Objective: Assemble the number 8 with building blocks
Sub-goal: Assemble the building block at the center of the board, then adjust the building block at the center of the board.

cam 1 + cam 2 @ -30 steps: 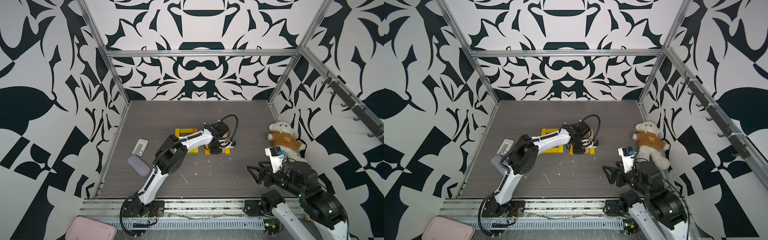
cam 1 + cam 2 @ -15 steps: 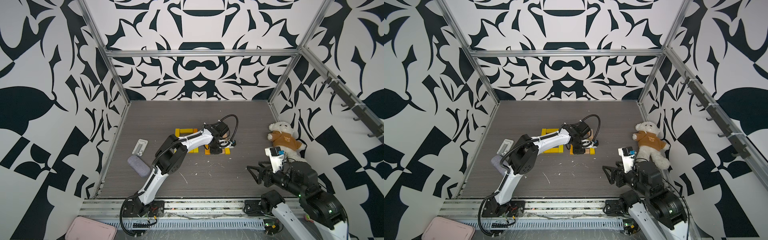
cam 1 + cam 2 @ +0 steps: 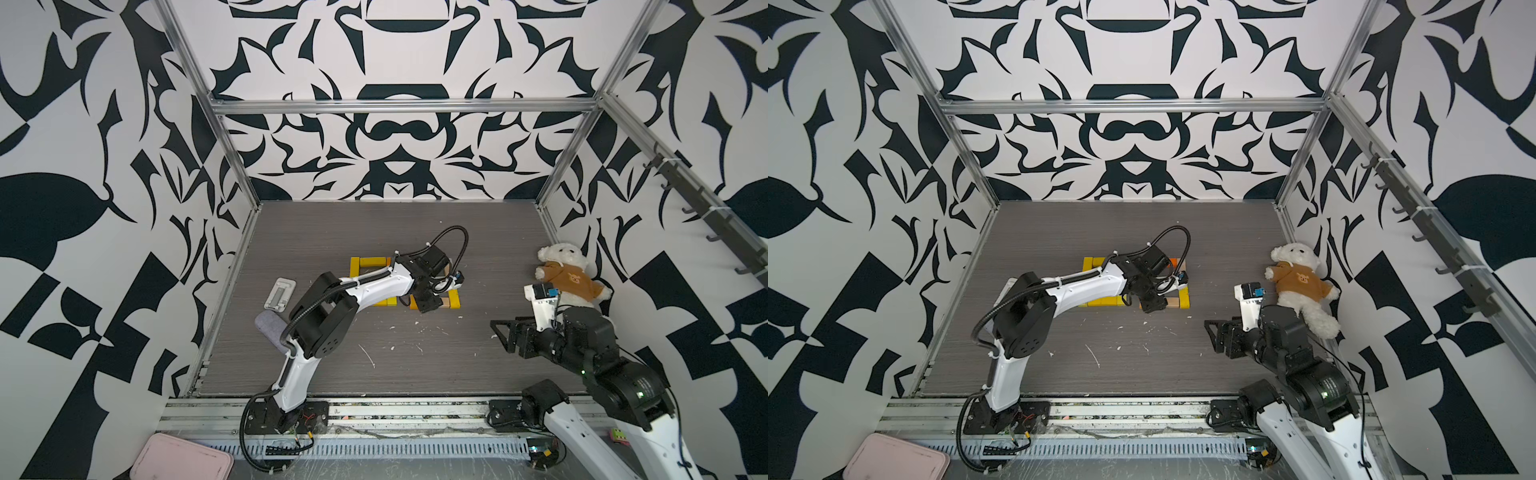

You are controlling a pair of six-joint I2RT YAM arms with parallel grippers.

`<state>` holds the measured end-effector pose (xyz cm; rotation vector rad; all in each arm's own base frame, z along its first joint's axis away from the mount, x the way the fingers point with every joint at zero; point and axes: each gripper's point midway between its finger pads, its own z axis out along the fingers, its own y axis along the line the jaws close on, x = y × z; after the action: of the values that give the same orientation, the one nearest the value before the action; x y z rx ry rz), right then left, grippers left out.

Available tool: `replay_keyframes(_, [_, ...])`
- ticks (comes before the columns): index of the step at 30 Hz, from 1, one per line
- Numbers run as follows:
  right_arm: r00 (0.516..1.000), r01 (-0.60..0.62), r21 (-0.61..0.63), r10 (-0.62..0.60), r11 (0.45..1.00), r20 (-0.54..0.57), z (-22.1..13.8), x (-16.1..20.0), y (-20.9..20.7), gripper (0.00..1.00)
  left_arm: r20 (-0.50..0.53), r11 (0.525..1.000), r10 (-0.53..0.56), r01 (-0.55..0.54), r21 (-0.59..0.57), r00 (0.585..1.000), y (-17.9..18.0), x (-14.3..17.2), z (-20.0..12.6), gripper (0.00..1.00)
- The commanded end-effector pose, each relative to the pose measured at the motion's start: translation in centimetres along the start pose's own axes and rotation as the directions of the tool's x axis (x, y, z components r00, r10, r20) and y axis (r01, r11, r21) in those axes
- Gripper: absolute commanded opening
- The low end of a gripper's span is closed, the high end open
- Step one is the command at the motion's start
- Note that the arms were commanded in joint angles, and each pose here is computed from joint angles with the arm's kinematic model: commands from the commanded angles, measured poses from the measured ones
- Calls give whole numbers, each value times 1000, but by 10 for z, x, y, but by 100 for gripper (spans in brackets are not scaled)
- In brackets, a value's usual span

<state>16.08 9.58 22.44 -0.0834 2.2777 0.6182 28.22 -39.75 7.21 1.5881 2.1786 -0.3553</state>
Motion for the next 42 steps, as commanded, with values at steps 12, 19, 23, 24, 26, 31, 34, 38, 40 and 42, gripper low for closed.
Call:
replay_keyframes(12, [993,-119,6,119,993,0,105,-29,-13,79,282,745,-650,664,54,706,13,-15,-54,99])
replay_keyframes(19, [981,-187,-11,186,982,-56,156,-33,-33,76,224,565,-813,821,82,537,19,4,-40,99])
replay_keyframes(23, [970,-229,-29,225,973,-95,179,-31,-45,75,192,496,-862,860,118,470,26,9,-30,99])
replay_keyframes(24, [967,-237,-30,232,971,-108,184,-28,-48,74,178,483,-870,866,126,459,26,9,-27,99])
replay_keyframes(26, [965,-238,-35,232,971,-124,192,-25,-50,74,166,474,-875,874,111,454,29,11,-22,99])
replay_keyframes(31, [956,-251,-22,245,968,-159,209,-14,-59,75,146,453,-886,889,74,439,33,19,-11,99])
replay_keyframes(34, [951,-259,-25,251,965,-182,217,-8,-61,75,133,445,-891,893,69,434,33,21,-5,99])
replay_keyframes(38, [951,-261,-34,251,965,-181,222,-6,-62,75,128,446,-892,892,76,435,33,21,-2,99])
replay_keyframes(40, [949,-263,-27,253,965,-189,226,-5,-65,75,120,448,-891,890,84,437,32,18,0,99])
replay_keyframes(42, [946,-263,-29,251,964,-204,232,-2,-66,74,112,448,-892,890,85,439,32,18,2,99])
